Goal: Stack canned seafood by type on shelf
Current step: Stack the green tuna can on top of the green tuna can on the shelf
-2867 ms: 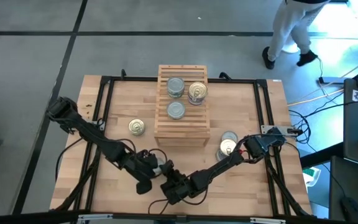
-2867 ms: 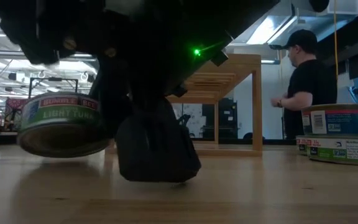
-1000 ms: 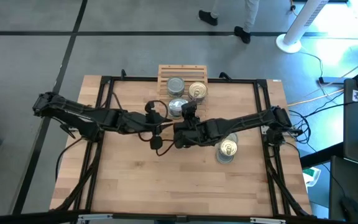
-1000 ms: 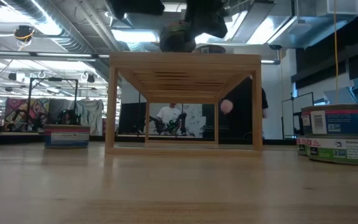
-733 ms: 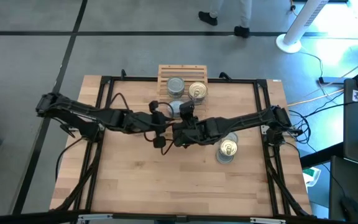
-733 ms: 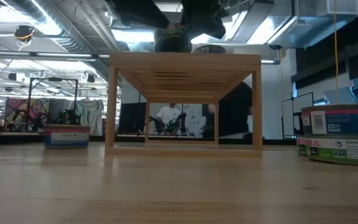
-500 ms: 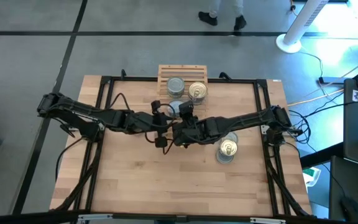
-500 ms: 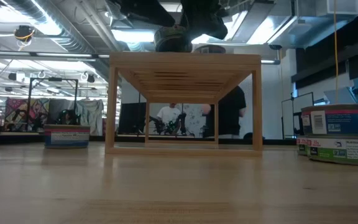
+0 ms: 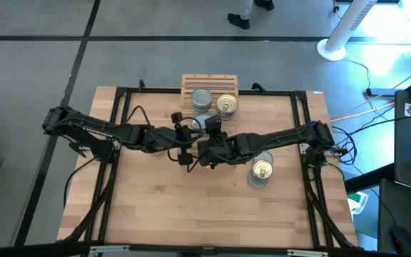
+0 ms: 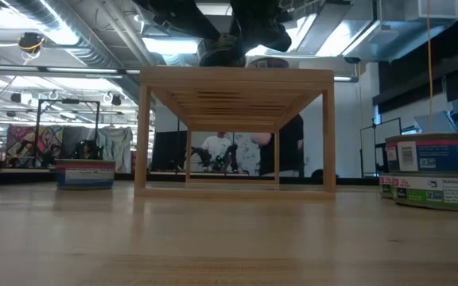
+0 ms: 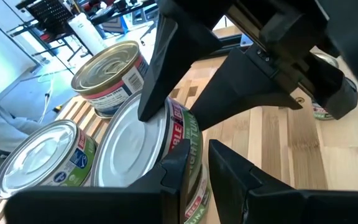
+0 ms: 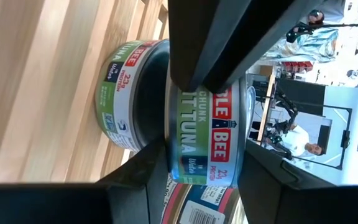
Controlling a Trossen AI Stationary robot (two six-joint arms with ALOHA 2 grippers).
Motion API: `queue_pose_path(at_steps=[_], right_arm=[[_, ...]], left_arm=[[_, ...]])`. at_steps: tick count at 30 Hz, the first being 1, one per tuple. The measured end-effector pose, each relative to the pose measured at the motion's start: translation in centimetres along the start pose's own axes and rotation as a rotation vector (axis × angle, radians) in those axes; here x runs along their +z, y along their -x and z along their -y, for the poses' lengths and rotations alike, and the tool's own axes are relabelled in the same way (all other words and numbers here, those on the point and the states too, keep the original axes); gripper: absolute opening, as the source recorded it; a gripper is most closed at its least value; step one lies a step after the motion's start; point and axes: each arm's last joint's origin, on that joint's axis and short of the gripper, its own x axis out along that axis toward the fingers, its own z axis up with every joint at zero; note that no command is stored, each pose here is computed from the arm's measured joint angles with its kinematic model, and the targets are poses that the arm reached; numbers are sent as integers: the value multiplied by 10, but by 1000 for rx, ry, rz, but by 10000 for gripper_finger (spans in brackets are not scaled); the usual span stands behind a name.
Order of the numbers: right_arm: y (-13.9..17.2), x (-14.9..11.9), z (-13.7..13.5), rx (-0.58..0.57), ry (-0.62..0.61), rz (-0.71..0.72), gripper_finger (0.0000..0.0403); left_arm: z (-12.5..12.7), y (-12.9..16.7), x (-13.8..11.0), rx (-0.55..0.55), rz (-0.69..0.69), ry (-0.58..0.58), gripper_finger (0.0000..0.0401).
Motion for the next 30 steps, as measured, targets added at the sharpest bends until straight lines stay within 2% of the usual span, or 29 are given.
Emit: queue_pose_path(at_steps=[9, 14, 21, 30], right_arm=[[-3, -1, 2, 12, 4, 1, 161], [-10, -4, 5, 61, -8, 17, 204], [-10, -3, 4, 67, 0, 21, 257], [-9, -4, 4, 67, 32, 19, 260]], left_arm=[[0, 0, 0, 2, -4, -2, 56], [0, 0, -1, 6, -12, -6, 56], [-3, -2, -2, 16, -13, -1, 56], [-6, -3, -2, 24, -16, 10, 56]])
